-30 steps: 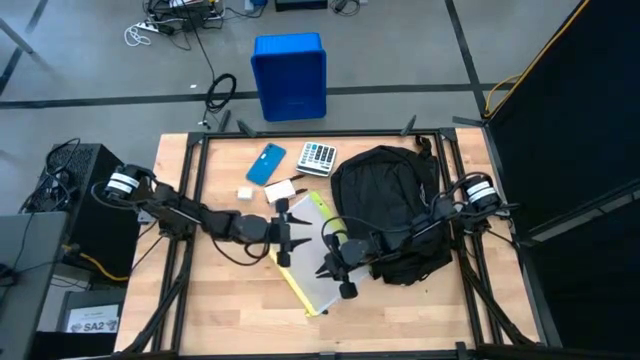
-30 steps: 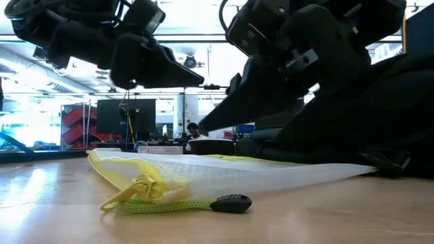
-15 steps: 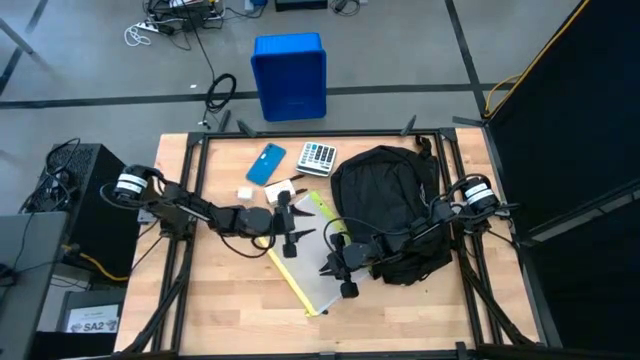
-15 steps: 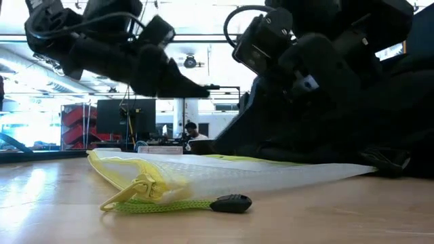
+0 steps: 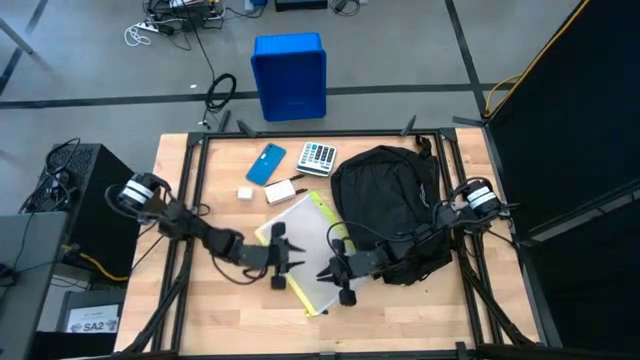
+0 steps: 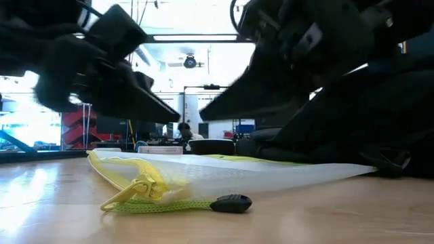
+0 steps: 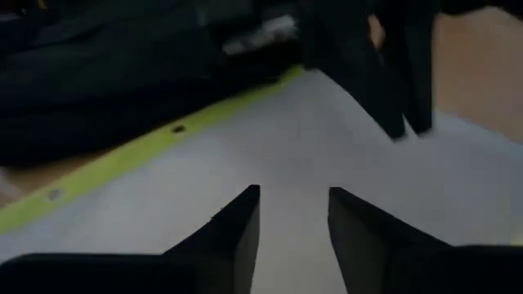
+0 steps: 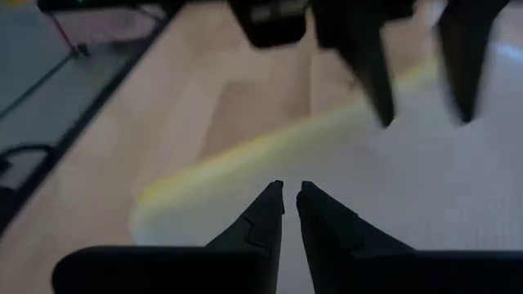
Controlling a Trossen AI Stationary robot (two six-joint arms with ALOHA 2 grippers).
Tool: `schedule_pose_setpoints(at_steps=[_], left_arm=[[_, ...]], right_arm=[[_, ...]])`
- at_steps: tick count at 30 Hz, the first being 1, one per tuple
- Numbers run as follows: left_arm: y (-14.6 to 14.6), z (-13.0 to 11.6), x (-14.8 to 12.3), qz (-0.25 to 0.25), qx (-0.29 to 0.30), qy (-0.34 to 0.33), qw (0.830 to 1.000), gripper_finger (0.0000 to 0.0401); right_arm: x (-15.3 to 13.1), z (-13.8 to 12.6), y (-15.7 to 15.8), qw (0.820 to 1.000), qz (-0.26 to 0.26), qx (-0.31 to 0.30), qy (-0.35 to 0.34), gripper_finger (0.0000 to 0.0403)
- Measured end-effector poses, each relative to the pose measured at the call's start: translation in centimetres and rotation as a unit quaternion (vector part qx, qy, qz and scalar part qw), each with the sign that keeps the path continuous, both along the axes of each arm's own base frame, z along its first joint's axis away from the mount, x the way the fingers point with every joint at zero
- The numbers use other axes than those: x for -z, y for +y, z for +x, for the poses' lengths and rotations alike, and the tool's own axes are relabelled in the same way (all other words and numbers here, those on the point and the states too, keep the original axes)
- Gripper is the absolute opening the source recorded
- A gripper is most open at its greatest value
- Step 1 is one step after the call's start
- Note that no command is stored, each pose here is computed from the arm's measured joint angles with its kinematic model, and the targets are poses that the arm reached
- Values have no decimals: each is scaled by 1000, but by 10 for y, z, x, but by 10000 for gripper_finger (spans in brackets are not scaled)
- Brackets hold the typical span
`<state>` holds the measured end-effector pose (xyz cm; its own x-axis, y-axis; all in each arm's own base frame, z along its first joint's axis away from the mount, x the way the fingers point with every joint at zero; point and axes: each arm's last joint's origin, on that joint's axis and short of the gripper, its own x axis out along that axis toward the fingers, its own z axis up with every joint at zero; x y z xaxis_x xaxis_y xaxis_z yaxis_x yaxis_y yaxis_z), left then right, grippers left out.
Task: Unpack backpack
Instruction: Put the gray calculator into the white zip bag
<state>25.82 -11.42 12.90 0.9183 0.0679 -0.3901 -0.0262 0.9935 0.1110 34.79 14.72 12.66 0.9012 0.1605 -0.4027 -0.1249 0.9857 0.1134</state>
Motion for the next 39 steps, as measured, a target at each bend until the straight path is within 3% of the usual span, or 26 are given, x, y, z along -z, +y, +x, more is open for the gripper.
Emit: schedule_pose_setpoints(at_steps=[5,15,25,30,35,39], left_arm=[[-20,-10,0,-30,19,0,999,74],[-33,-16,13,-34,33,13,999,53],[-17,-3,10,51,25,-13,998,53],[-13,2,1,81,29,-46,995,53],[-9,4,1,77,22,-49,996,53],[-8,3,4,35,5,-36,999,53]], right_arm=[[-7,-4,15,999,-9,0,-42,22],[-4,-15,31,998,-43,44,-36,23],[-3,-11,21,997,-45,56,-31,30],[-2,-9,20,999,-41,11,-24,33],[2,-13,23,998,-56,1,-2,33],[7,-19,30,997,-80,-5,22,24]])
